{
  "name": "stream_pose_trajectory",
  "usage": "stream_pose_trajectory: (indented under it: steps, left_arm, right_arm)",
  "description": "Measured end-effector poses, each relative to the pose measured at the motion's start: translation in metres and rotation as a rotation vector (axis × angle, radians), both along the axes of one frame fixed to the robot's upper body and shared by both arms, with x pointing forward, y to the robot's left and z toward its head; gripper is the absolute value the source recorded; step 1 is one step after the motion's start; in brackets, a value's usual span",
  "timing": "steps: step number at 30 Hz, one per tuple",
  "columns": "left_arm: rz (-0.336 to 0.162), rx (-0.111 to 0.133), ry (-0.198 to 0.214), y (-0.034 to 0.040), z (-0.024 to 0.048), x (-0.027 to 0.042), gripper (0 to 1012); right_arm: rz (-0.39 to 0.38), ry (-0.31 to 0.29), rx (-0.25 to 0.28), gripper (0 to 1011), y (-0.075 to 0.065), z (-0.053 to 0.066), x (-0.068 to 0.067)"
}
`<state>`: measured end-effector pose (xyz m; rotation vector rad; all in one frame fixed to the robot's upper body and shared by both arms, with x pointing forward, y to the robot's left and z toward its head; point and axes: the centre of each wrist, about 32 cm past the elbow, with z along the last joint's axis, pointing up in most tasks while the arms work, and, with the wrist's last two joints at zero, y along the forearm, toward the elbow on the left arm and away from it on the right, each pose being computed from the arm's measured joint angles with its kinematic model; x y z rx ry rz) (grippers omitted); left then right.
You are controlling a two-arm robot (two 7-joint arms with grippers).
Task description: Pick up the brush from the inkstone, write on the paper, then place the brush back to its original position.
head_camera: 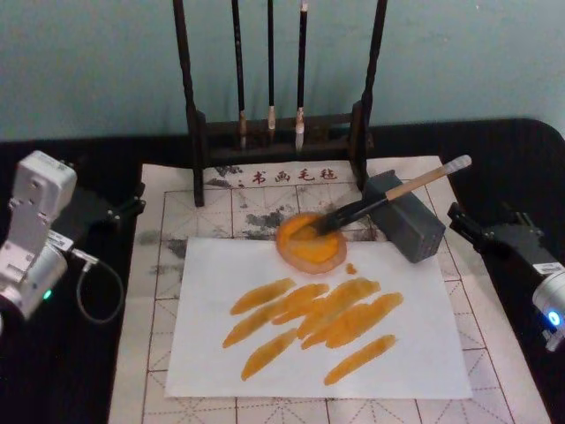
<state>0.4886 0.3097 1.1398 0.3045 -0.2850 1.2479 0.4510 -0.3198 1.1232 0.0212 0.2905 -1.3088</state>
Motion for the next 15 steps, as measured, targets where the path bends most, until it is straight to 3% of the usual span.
stream_pose_trajectory:
  steps: [15]
  left_arm:
    - [0.000, 0.000, 0.000, 0.0000, 0.0000, 0.0000, 1001]
  right_arm:
    - [0.001, 0.000, 0.002, 1000, 0.0000, 0.0002, 0.0002]
